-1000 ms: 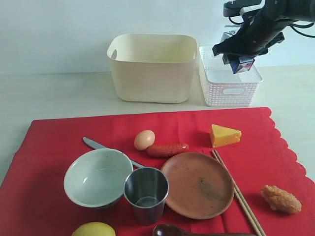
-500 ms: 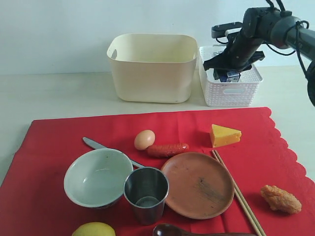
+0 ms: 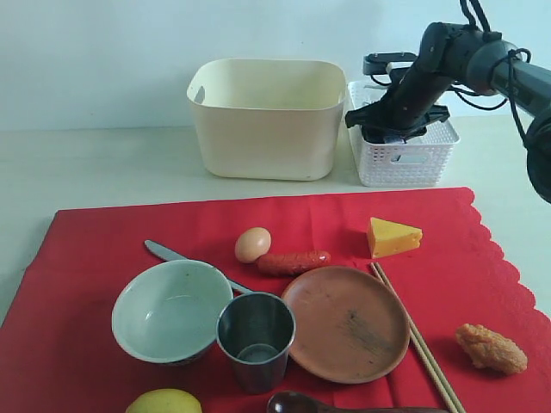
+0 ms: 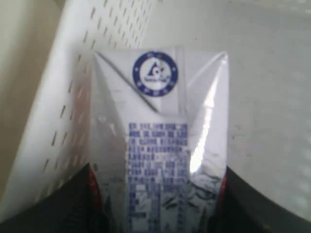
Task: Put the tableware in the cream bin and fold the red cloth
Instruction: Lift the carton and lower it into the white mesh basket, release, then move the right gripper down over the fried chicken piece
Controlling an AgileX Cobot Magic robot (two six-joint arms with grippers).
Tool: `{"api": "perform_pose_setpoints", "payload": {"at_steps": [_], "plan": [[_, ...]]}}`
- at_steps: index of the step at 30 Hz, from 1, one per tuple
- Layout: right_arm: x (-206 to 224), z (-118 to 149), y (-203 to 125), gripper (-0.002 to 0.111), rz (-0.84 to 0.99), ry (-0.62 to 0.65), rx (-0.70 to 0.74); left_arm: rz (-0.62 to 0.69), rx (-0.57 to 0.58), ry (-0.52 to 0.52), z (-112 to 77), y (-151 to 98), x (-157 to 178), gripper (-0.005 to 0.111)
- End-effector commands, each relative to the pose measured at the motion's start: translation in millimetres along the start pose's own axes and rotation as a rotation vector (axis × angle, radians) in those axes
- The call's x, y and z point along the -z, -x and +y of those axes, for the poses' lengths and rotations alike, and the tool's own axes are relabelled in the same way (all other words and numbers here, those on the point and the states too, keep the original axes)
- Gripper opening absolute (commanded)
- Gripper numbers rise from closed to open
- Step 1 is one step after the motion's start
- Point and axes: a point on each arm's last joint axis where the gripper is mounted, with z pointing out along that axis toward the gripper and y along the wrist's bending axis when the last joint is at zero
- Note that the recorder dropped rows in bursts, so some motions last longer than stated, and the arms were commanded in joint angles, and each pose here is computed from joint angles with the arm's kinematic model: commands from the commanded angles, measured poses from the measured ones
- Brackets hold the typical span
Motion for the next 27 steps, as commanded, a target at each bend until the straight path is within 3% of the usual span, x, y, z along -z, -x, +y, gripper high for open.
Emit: {"api": "perform_pose_setpoints", "payload": {"at_steps": [1,6,15,27], "plan": [[5.7,-1.5,3.7,0.020,-0.014,0.002,0.000,-0.014,0.007,0.002,0.1,0.5,0.2,0.000],[5.7,-2.7,2.7,0.044,-0.003,-0.012,0.002,-0.014,0.007,0.002,0.1,0.5,0.2,0.000],[12.7,-1.9,3.9,0.068,0.007,-0.012,-0.014,-0.014,0.007,0.002,0.1,0.5,0.2,0.000],[86.2,-0.9,17.5,0.072,0.025,-0.096,0.044,-0.014,0.007,0.002,0.1,0.5,0.2,0.000]]}}
